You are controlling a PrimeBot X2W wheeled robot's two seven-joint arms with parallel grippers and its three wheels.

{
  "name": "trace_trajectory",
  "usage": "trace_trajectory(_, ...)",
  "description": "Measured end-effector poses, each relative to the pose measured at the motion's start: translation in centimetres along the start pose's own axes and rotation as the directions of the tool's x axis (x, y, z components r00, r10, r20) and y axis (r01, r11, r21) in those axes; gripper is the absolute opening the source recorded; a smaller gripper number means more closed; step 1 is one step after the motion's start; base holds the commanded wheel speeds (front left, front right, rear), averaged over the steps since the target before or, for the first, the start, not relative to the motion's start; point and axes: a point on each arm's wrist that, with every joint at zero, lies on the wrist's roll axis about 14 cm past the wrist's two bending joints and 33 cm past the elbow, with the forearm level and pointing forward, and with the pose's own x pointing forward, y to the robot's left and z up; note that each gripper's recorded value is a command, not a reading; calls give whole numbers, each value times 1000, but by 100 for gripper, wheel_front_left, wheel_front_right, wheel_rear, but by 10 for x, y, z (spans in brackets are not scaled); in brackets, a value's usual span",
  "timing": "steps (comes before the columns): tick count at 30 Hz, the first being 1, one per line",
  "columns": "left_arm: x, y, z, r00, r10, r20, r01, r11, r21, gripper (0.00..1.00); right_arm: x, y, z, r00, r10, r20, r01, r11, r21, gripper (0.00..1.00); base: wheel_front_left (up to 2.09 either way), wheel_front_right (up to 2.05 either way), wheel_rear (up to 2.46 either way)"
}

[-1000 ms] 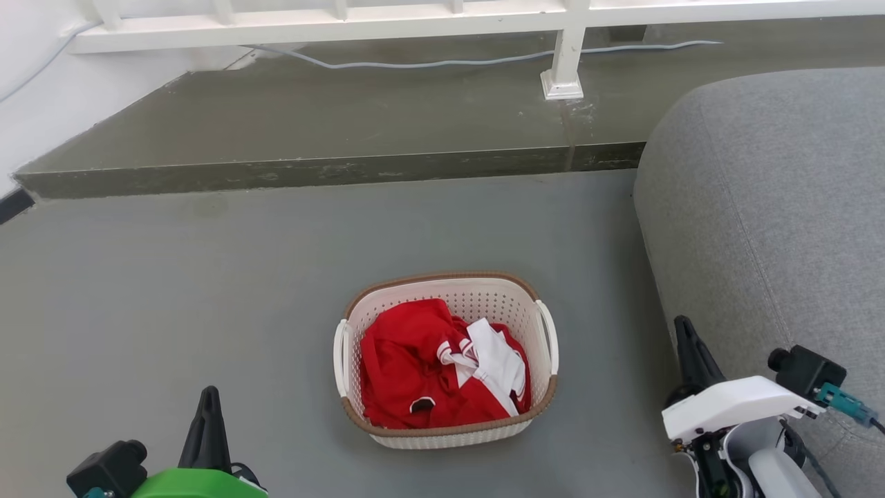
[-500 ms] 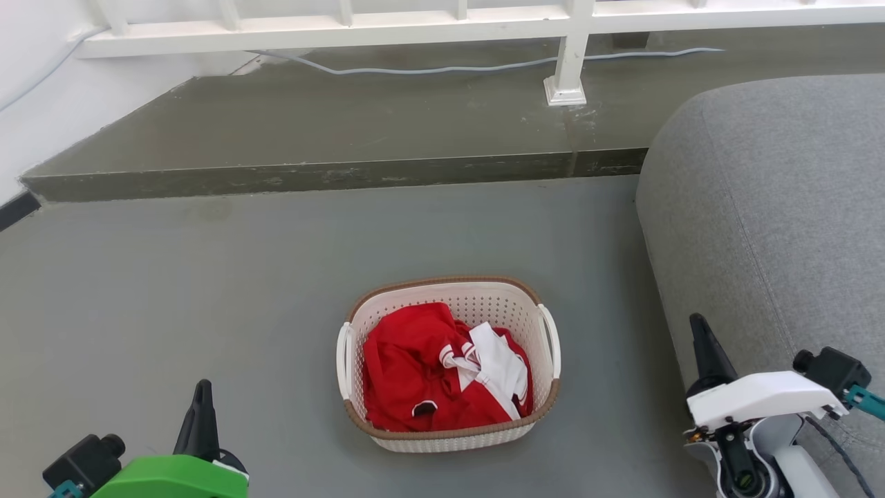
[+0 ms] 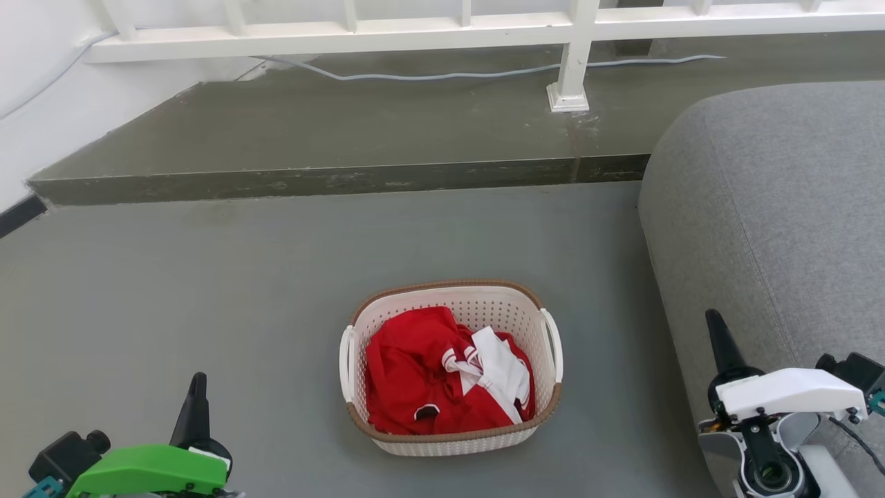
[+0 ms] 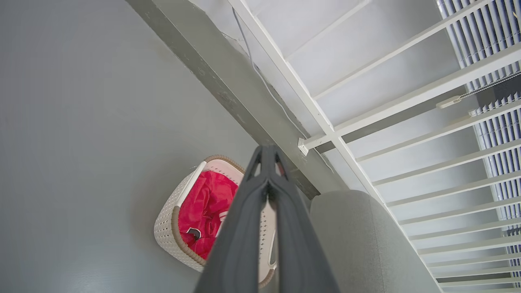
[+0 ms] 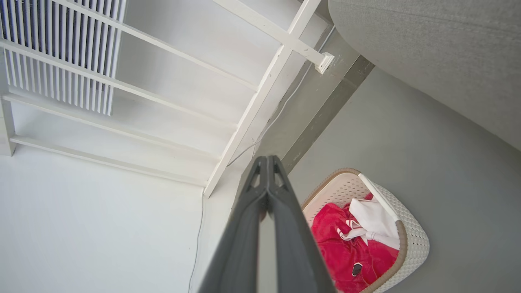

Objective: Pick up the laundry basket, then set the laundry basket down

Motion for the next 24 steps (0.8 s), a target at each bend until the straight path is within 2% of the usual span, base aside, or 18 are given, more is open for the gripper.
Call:
trace_trajectory(13,4,-3,6,1000,-23,-9,21,983,-180,0,4,5,13,999,28,17,-31,985,171,0,0,0,0)
trace_trajectory(24,6,-5,10,999,-45,-8,40,945,-324,0,6,8,24,998,52,34,-60,947,315,0,0,0,0)
